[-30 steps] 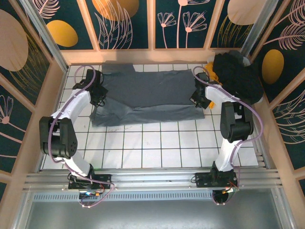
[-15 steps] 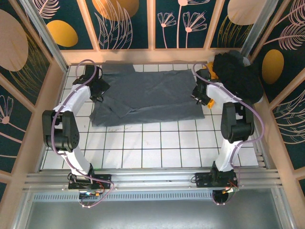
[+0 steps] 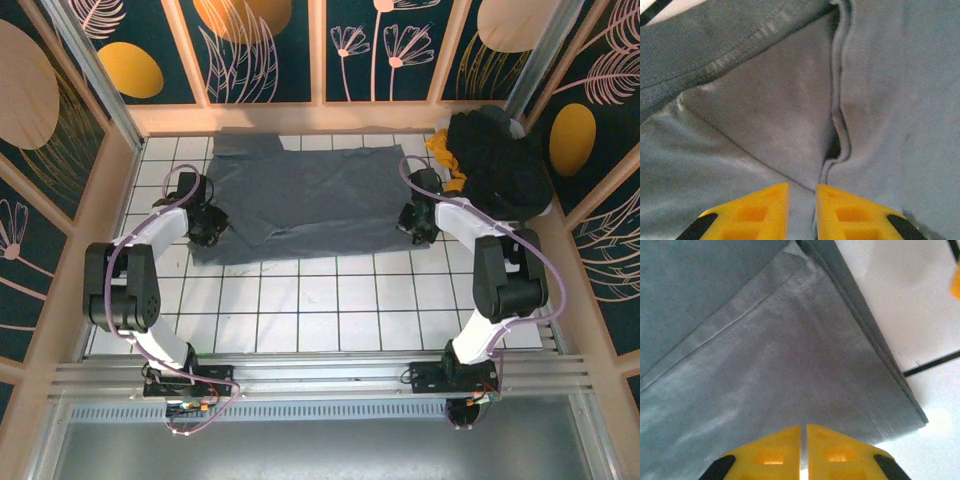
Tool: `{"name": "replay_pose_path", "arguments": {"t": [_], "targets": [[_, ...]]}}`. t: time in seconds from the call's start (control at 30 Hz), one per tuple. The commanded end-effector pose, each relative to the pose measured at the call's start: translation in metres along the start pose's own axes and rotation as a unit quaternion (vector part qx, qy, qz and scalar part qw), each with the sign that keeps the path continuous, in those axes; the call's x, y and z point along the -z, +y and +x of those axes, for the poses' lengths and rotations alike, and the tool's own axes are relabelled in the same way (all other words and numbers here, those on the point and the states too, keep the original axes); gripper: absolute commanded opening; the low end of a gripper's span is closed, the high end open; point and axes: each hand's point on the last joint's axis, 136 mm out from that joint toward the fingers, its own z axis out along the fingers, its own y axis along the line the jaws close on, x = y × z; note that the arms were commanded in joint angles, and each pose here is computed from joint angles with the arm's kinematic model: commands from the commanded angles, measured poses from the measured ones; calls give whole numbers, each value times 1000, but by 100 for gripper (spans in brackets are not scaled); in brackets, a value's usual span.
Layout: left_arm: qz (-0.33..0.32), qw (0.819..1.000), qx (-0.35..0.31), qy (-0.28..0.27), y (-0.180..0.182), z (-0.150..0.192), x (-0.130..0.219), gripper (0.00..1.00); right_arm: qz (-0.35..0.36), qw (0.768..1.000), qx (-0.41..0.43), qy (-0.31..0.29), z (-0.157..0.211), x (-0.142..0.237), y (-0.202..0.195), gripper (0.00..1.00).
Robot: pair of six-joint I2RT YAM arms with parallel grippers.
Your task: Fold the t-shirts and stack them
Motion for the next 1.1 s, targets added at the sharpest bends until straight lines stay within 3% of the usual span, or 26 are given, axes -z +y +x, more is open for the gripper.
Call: {"name": "replay_pose_path", "arguments": {"t": [0.0, 0.27, 0.47, 0.63, 0.83, 0.87, 0.97, 1.07], "targets": [[9, 1000, 13, 9, -3, -3, -18, 16, 17, 1000, 18, 19, 5, -24, -3, 10], [-31, 999, 13, 27, 30, 12, -35, 9, 137, 988, 15, 69, 43, -42, -59, 15], [-78, 996, -3, 51, 87, 48, -25, 8, 186, 979, 3, 86, 85, -18, -99, 15], [-74, 995, 0, 72, 116, 78, -11, 10, 197, 976, -6, 93, 120, 4, -114, 15], [-37, 998, -17, 48, 92, 67, 15, 21, 146, 987, 3, 59, 110, 28, -59, 24], [-31, 998, -17, 45, 86, 65, 20, 25, 128, 990, 3, 53, 107, 33, -48, 27], [9, 998, 11, 59, 66, 72, 32, 55, 40, 999, 18, 15, 91, 52, -2, 41], [41, 994, 41, 96, 46, 95, 34, 59, -48, 997, 61, -11, 81, 69, 43, 51]]}}
